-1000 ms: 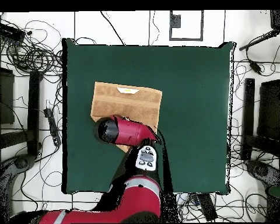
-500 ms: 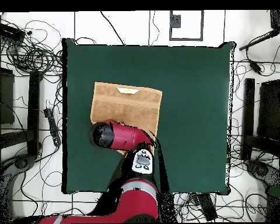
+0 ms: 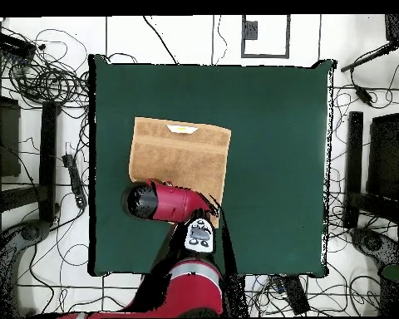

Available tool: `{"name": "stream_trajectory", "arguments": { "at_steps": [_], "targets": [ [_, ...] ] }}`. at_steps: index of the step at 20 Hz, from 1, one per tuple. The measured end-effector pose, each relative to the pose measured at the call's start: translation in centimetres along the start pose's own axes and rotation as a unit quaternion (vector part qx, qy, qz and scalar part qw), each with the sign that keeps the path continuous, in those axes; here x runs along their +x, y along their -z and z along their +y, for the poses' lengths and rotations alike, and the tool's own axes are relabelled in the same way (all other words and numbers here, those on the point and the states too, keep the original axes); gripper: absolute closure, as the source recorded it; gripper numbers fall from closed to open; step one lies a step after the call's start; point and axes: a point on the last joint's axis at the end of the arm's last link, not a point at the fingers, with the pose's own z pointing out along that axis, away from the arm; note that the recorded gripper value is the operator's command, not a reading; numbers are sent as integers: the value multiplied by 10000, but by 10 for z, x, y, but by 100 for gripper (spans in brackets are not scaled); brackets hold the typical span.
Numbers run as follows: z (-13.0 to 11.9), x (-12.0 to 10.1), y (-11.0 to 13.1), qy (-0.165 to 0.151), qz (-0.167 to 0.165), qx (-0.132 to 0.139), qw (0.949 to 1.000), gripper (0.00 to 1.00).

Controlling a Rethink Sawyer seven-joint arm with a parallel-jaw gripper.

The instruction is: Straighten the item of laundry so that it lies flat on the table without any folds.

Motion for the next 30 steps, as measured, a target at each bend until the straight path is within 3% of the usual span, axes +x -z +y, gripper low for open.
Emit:
{"name": "stream_trajectory", "arguments": {
  "at_steps": [13, 30],
  "targets": [
    [15, 13, -1, 69, -26, -91, 9999, 100],
    [53, 50, 1, 376, 152, -173, 9990, 100]
  ]
}}
